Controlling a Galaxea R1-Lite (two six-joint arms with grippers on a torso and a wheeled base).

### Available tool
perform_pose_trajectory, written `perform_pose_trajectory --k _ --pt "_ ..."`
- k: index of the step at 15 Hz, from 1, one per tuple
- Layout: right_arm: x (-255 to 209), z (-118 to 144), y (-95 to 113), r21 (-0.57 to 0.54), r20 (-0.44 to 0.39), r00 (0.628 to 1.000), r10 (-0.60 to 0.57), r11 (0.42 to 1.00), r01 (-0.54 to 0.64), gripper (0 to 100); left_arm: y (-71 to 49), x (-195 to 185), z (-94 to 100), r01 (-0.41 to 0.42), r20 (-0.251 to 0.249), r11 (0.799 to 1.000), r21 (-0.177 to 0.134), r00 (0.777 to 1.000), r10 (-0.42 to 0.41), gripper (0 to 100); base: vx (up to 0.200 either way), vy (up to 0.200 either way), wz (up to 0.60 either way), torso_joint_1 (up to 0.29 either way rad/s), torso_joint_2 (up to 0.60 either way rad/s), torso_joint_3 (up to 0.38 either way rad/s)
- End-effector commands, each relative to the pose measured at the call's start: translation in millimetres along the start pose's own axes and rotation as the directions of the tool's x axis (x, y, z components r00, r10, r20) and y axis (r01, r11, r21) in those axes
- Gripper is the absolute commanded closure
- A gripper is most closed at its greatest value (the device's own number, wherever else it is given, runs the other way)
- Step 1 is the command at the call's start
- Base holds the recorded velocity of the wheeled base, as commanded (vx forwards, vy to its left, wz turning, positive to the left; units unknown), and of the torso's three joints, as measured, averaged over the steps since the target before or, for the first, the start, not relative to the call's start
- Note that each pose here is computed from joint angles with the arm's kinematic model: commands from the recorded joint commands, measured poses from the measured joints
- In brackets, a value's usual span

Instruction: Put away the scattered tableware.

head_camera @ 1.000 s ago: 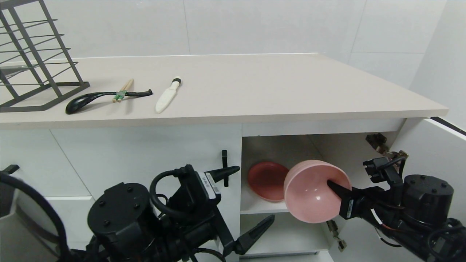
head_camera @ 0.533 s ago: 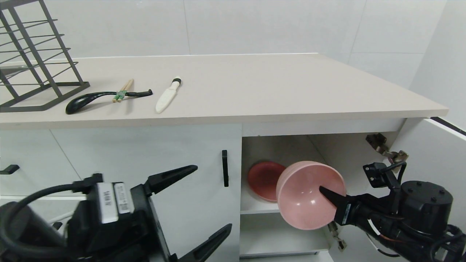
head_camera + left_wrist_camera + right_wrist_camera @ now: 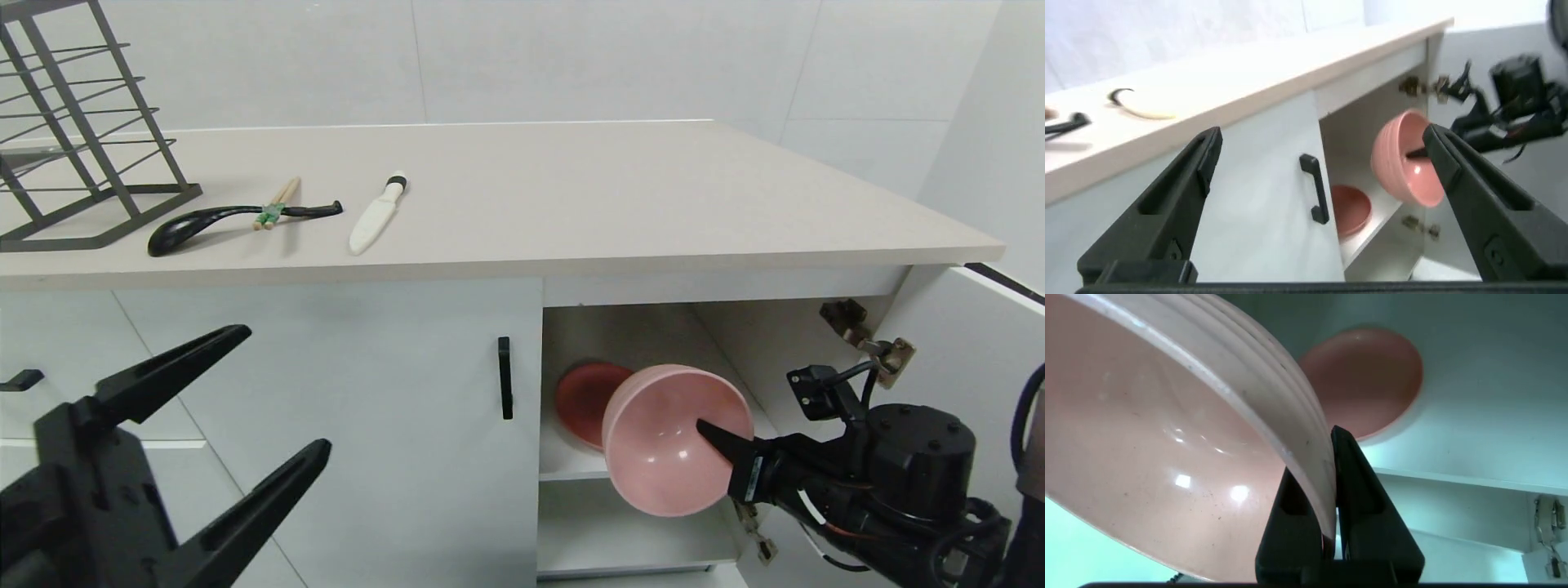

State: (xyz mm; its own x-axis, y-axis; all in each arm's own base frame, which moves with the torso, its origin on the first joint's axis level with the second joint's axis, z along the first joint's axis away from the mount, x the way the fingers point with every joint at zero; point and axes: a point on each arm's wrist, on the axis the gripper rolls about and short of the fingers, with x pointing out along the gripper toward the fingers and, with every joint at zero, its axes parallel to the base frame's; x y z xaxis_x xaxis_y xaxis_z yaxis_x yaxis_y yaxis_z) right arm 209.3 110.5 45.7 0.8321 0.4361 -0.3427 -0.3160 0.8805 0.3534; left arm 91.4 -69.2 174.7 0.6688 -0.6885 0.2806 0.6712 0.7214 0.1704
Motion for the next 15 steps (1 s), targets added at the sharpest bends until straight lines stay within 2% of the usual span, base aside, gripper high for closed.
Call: perform_pose_trajectory --k 1,3,4,6,7,8,9,10,11,13,15 --pt "17 -11 -6 0.002 -0.043 0.999 -0.025 1.0 0.025 100 2.9 -39 19.5 -0.104 0.076 0.994 0.018 0.992 0.103 0 0.0 0.0 0.0 0.0 0.0 0.0" --pt "30 -9 -5 0.006 -0.025 1.0 -0.016 1.0 0.016 100 4.4 -57 20.9 -0.205 0.064 0.978 0.044 0.977 0.202 0 0.0 0.0 0.0 0.0 0.0 0.0" --pt "34 -9 -5 0.006 -0.021 1.0 -0.014 1.0 0.014 100 4.4 -60 20.2 -0.228 0.054 0.973 0.047 0.973 0.225 0 0.0 0.0 0.0 0.0 0.0 0.0" --pt "49 -11 -6 0.006 -0.015 1.0 -0.012 1.0 0.012 100 3.3 -74 13.6 -0.327 -0.016 0.944 0.03 0.945 0.328 0 0.0 0.0 0.0 0.0 0.0 0.0" --pt "54 -15 -9 0.006 -0.027 0.999 -0.02 1.0 0.02 100 1.0 -82 9.7 -0.374 -0.049 0.927 0.033 0.926 0.375 0 0.0 0.0 0.0 0.0 0.0 0.0" --pt "55 -17 -9 0.006 -0.031 0.999 -0.022 1.0 0.022 100 -0.4 -85 8.7 -0.386 -0.056 0.922 0.034 0.92 0.387 0 0.0 0.0 0.0 0.0 0.0 0.0" --pt "60 -19 -11 0.007 -0.037 0.999 -0.027 1.0 0.027 100 -4.4 -93 7.1 -0.427 -0.078 0.903 0.04 0.9 0.429 0 0.0 0.0 0.0 0.0 0.0 0.0" --pt "67 -18 -11 0.007 -0.021 1.0 -0.021 1.0 0.021 100 -10.4 -103 0.4 -0.47 -0.122 0.882 0.018 0.875 0.469 0 0.0 0.0 0.0 0.0 0.0 0.0" --pt "71 -15 -11 0.008 -0.005 1.0 -0.017 1.0 0.017 100 -14.9 -110 -4.2 -0.498 -0.144 0.867 -0.015 0.859 0.491 0 0.0 0.0 0.0 0.0 0.0 0.0" --pt "79 -14 -11 0.009 0.01 1.0 -0.013 1.0 0.013 100 -21.3 -118 -8.7 -0.518 -0.15 0.849 -0.103 0.852 0.501 0 0.0 0.0 0.0 0.0 0.0 0.0" --pt "84 -16 -12 0.01 0.009 1.0 -0.013 1.0 0.013 100 -25.5 -123 -13.3 -0.526 -0.157 0.841 -0.129 0.848 0.506 0 0.0 0.0 0.0 0.0 0.0 0.0"
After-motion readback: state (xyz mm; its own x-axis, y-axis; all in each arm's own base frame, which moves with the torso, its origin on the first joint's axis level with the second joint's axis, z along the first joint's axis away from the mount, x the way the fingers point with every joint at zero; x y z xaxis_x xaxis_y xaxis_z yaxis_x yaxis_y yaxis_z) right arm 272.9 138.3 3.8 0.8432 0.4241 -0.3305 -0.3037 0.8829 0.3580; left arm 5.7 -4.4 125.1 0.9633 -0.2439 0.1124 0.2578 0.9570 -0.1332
